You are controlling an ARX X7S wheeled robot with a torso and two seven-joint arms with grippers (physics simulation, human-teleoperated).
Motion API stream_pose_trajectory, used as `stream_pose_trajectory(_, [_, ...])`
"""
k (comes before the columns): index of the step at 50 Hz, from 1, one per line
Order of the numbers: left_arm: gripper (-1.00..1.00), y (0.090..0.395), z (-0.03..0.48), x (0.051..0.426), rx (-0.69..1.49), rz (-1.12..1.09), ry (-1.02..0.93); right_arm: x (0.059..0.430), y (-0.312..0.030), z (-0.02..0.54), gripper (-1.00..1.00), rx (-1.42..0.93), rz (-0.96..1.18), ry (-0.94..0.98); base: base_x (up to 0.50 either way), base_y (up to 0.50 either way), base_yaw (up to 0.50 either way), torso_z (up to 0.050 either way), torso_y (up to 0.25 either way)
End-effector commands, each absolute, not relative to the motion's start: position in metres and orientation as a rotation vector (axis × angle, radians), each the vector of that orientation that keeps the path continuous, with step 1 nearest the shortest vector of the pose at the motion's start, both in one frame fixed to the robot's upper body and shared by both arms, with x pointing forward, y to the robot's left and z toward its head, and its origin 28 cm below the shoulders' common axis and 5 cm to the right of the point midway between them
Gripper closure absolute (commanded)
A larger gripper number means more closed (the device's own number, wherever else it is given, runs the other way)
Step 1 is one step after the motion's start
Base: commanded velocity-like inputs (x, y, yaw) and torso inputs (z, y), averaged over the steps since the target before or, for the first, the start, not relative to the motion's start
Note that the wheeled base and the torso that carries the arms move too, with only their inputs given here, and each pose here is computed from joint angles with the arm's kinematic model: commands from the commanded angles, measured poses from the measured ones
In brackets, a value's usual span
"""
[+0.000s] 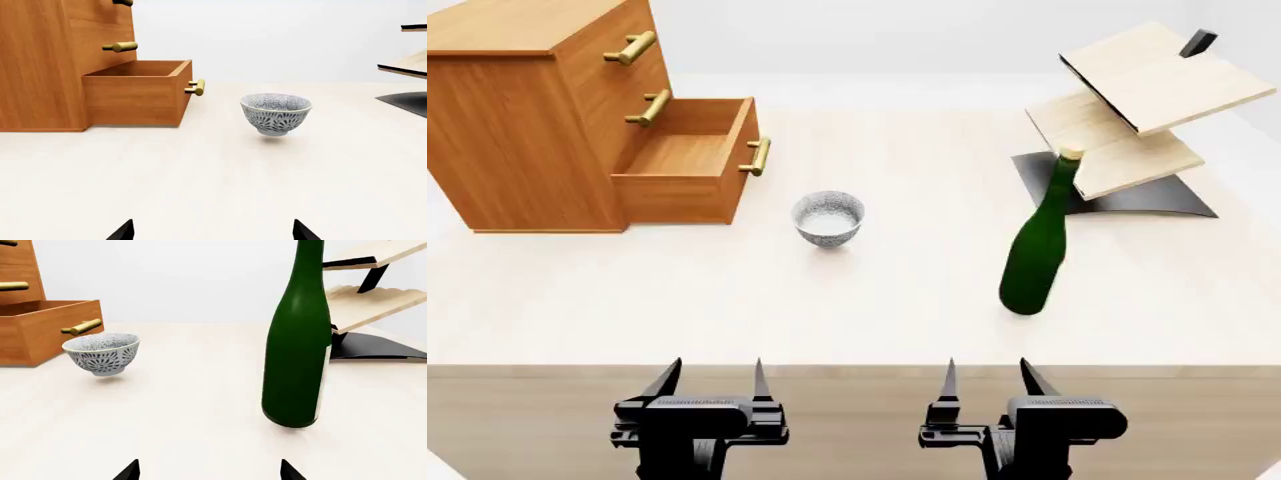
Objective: Put the bowl on top of the cabinet.
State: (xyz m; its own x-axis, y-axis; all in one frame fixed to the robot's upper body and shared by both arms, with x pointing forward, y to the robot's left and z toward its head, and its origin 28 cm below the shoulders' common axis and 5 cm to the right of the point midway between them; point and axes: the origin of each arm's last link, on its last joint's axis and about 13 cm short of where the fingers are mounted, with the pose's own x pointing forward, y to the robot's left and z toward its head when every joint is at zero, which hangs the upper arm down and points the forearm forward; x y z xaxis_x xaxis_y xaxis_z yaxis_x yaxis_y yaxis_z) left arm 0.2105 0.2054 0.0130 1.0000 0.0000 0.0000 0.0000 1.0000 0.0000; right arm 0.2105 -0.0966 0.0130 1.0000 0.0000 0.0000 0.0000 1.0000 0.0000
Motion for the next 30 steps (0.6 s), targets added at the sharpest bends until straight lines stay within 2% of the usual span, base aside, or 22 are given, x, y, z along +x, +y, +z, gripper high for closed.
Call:
stream_pose_trajectory(1, [-1.0, 0.205, 0.013, 0.211, -0.002, 0.002, 0.001, 0.21, -0.096, 0.013, -1.0, 0.002, 0.009, -0.013, 0.0, 0.0, 0.0, 0.0, 0.0])
stream_pose_trajectory(21, [-1.0, 0.208, 0.026, 0.212, -0.056, 0.04, -0.05, 0.21, -0.099, 0.026, -1.0, -0.002, -0.044, -0.096, 0.0, 0.0, 0.0, 0.0, 0.0])
stream_pose_trajectory(30, [-1.0, 0.211, 0.07, 0.205, -0.101, 0.037, -0.221, 0.203, -0.1, 0.084, -1.0, -0.071, -0.033, -0.273, 0.0, 0.0, 0.0, 0.0, 0.0])
